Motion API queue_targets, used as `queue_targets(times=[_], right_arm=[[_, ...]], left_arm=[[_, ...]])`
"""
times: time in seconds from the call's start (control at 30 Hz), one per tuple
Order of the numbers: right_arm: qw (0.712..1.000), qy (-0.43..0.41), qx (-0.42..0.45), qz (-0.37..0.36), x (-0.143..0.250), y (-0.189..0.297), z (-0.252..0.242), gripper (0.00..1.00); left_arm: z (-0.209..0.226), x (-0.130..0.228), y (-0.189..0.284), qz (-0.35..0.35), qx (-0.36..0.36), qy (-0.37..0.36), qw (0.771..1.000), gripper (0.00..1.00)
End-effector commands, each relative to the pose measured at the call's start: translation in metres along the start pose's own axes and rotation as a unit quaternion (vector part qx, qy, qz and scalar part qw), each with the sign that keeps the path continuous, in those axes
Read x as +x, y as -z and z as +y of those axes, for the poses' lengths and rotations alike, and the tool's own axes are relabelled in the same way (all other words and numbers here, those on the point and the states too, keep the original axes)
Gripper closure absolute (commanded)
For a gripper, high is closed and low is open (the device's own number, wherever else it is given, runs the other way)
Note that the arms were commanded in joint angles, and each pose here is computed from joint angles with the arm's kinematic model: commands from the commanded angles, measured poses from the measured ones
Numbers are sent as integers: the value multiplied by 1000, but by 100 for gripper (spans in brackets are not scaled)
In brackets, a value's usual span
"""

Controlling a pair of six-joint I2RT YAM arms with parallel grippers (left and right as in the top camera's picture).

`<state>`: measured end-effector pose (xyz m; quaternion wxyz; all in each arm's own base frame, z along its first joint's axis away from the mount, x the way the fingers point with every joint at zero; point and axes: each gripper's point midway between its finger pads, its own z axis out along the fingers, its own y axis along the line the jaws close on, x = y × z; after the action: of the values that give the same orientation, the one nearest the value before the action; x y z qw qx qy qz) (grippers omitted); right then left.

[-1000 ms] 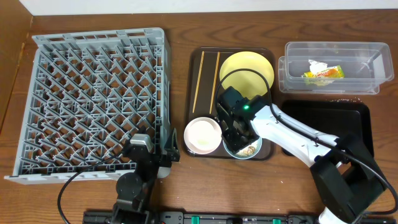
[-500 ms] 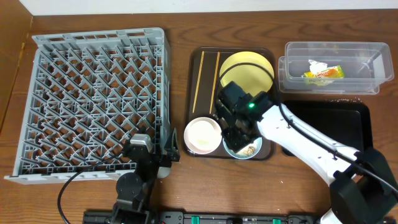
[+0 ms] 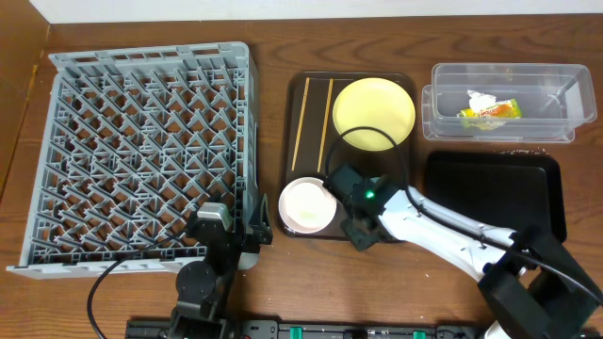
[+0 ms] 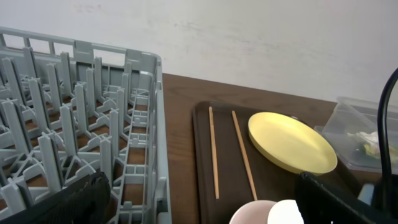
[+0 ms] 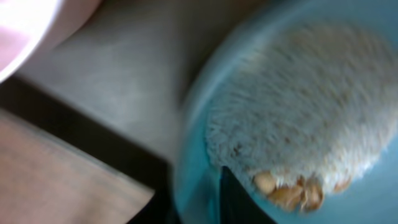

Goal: Sort waste into correct bins and load items into the dishwasher
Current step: 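Lift the blue bowl and tip the rice onto the black tray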

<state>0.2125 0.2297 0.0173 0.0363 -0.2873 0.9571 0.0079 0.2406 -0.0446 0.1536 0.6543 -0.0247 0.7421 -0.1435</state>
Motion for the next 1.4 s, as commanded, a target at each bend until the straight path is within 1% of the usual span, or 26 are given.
queue_targets(times=[0.0, 0.07, 0.23, 0.33, 0.37, 0.43, 0.47, 0.5, 0.6, 0.63, 0.73, 0.77, 0.87, 1.0, 1.07, 1.17, 1.2, 1.27, 1.3, 1.37], right_arm=[[998, -54, 32, -14, -9, 0, -31, 86], [998, -63, 23, -15, -11, 0, -33, 99], [997, -74, -16, -17, -15, 1, -26, 99], [994, -78, -72, -25, -22, 13, -11, 99], [990, -80, -113, -37, -28, 25, -1, 99], [982, -82, -156, -64, -39, 45, 7, 99], [973, -86, -188, -99, -49, 67, 7, 99], [969, -94, -198, -113, -52, 77, 4, 99], [958, -138, -205, -145, -55, 104, -14, 99], [952, -164, -206, -155, -52, 115, -25, 99], [941, -205, -214, -163, -43, 132, -45, 99], [934, -240, -210, -160, -32, 138, -63, 99], [921, -293, -209, -148, -16, 141, -93, 99], [905, -325, -228, -153, -3, 136, -129, 99], [885, -349, -260, -164, 4, 129, -149, 99], [847, -337, -351, -213, 4, 131, -160, 99], [832, -330, -379, -234, 3, 134, -162, 99], [791, -317, -439, -286, 3, 141, -171, 99], [772, -316, -458, -305, 6, 142, -177, 99], [746, -324, -481, -326, 11, 141, -186, 99]], left_arm=[[4, 16, -1, 23, -7, -1, 1000, 5], [4, 16, -1, 23, -7, -2, 1000, 4], [4, 16, -1, 23, -7, -1, 1000, 5], [4, 16, -1, 23, -7, -1, 1000, 4], [4, 16, -1, 23, -7, -1, 1000, 5], [4, 16, -1, 23, -7, -1, 1000, 5], [4, 16, -1, 23, -7, -2, 1000, 5], [4, 16, -1, 23, -7, -1, 1000, 5], [4, 16, -1, 23, -7, -1, 1000, 5], [4, 16, -1, 23, -7, -1, 1000, 5], [4, 16, -1, 23, -7, -1, 1000, 4], [4, 16, -1, 23, -7, -1, 1000, 5], [4, 16, -1, 23, -7, -1, 1000, 5], [4, 16, -1, 23, -7, -1, 1000, 5], [4, 16, -1, 23, -7, -1, 1000, 5], [4, 16, -1, 23, -7, -1, 1000, 4], [4, 16, -1, 23, -7, -1, 1000, 4], [4, 16, -1, 23, -7, -1, 1000, 5], [4, 16, -1, 23, -7, -1, 1000, 5], [4, 16, -1, 23, -7, -1, 1000, 5]])
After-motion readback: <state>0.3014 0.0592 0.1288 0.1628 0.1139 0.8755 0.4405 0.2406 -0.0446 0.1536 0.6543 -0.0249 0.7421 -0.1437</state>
